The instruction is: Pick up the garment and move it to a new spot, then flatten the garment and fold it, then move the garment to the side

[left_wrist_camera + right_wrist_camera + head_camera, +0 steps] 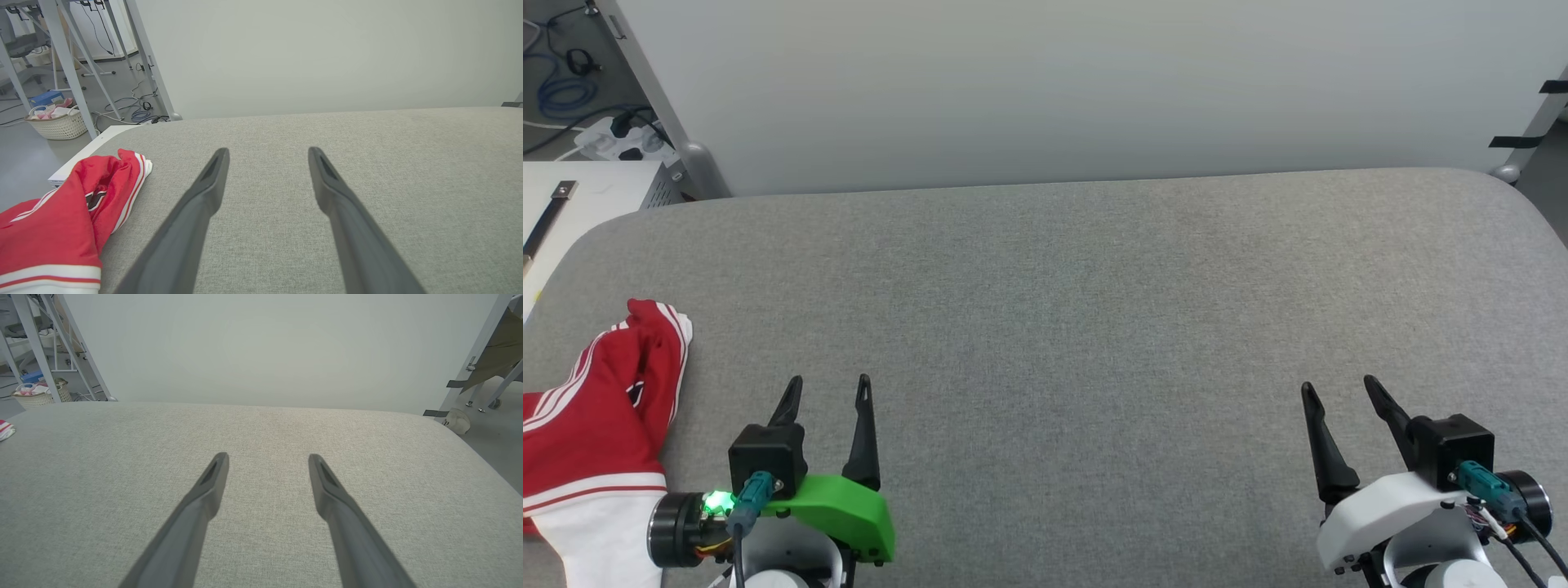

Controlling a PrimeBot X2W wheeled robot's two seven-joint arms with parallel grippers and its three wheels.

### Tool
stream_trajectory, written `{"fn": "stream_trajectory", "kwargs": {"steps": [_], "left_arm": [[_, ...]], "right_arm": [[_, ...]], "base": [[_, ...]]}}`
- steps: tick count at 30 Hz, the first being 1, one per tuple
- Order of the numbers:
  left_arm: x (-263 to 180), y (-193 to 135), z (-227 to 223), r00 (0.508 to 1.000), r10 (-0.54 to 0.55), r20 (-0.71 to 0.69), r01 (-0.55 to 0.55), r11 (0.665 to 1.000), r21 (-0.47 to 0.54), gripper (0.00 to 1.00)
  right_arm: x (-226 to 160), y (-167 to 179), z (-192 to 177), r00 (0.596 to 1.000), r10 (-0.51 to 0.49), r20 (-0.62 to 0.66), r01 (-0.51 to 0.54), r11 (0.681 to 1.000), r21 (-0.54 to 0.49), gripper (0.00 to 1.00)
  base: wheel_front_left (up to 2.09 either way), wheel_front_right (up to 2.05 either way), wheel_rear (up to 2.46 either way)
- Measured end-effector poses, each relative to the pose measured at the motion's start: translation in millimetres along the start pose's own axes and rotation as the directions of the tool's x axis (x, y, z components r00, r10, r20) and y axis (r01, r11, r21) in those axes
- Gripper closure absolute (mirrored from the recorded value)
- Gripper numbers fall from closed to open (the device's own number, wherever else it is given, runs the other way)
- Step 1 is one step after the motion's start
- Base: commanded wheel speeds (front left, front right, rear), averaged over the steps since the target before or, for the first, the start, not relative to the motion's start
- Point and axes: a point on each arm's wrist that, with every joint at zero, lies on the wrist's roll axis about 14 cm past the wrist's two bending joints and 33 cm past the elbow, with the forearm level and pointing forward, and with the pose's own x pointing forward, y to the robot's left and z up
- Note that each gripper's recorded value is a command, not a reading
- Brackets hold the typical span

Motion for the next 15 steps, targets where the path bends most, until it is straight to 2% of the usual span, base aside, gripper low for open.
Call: {"fn": "stream_trajectory", "kwargs": {"steps": [15], "left_arm": [[-1.2, -0.7, 1.3, 1.0, -0.011, 0.023, 0.012, 1.0, -0.023, 0.0]], "right_arm": [[-0.4, -3.1, 5.2, 0.999, -0.011, 0.039, 0.009, 0.999, 0.052, 0.0]], "base": [[0.0, 0.0, 0.0]]}}
